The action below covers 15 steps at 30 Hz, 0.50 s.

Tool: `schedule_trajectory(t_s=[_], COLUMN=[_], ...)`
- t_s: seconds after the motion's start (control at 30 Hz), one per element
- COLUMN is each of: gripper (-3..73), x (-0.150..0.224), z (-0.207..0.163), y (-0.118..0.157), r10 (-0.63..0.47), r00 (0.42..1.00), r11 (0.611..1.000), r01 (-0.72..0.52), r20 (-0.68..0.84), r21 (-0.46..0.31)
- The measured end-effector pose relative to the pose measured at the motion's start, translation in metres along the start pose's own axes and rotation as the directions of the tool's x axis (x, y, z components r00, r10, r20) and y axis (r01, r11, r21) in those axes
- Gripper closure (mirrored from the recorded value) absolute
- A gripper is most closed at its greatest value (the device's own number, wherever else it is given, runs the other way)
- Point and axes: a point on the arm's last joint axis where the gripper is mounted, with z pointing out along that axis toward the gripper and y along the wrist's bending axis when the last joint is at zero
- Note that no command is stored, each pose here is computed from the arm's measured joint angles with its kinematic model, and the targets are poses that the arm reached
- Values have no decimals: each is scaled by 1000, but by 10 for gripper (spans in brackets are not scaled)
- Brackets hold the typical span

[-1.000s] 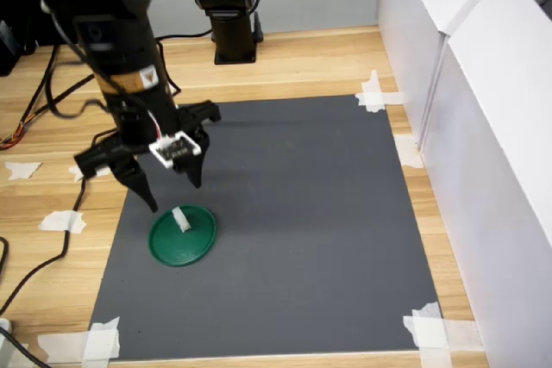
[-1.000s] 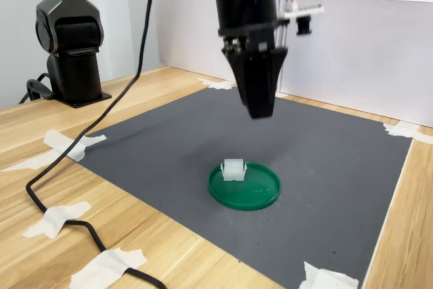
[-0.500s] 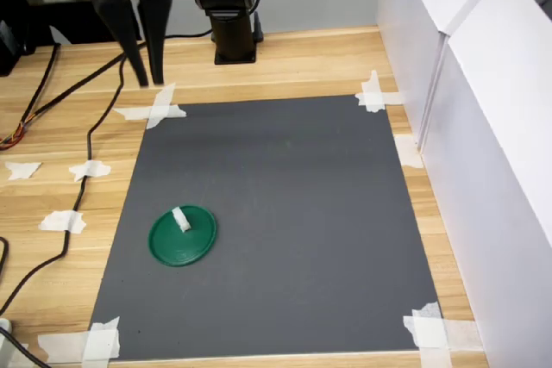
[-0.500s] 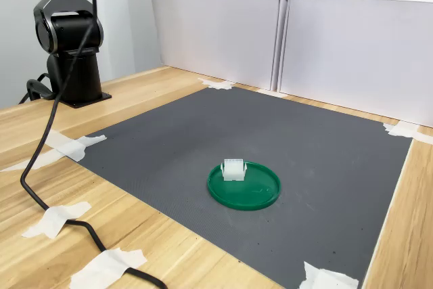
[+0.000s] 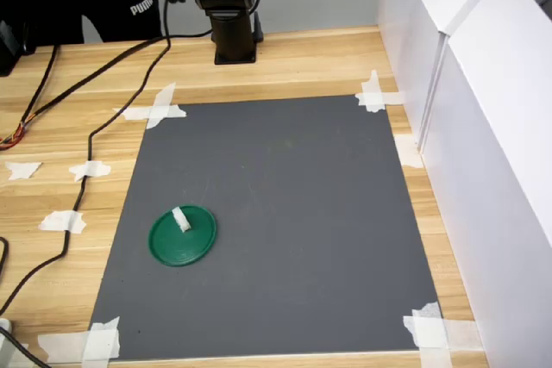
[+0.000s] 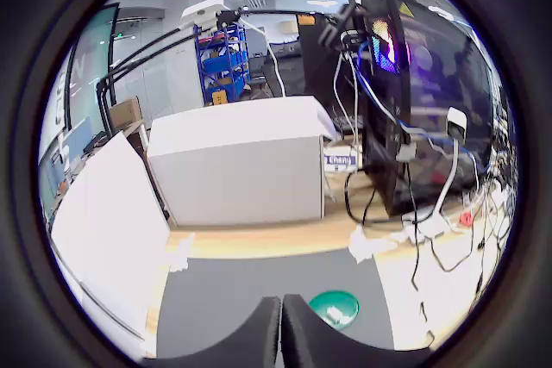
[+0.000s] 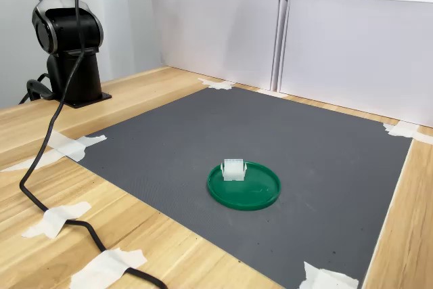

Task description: Grasp a white terminal and put it on the green lid.

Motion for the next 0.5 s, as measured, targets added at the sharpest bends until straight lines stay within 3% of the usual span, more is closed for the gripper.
schedule_trajectory(t_s=[0.23, 0.5], gripper=[711, 711], x=[57, 104], z=[-13, -36], y=[-1, -1], r10=[14, 9], r00=[998, 1000], r11=[1000, 1000], r01=[-14, -9], r20=[-59, -10], r21=[4, 1])
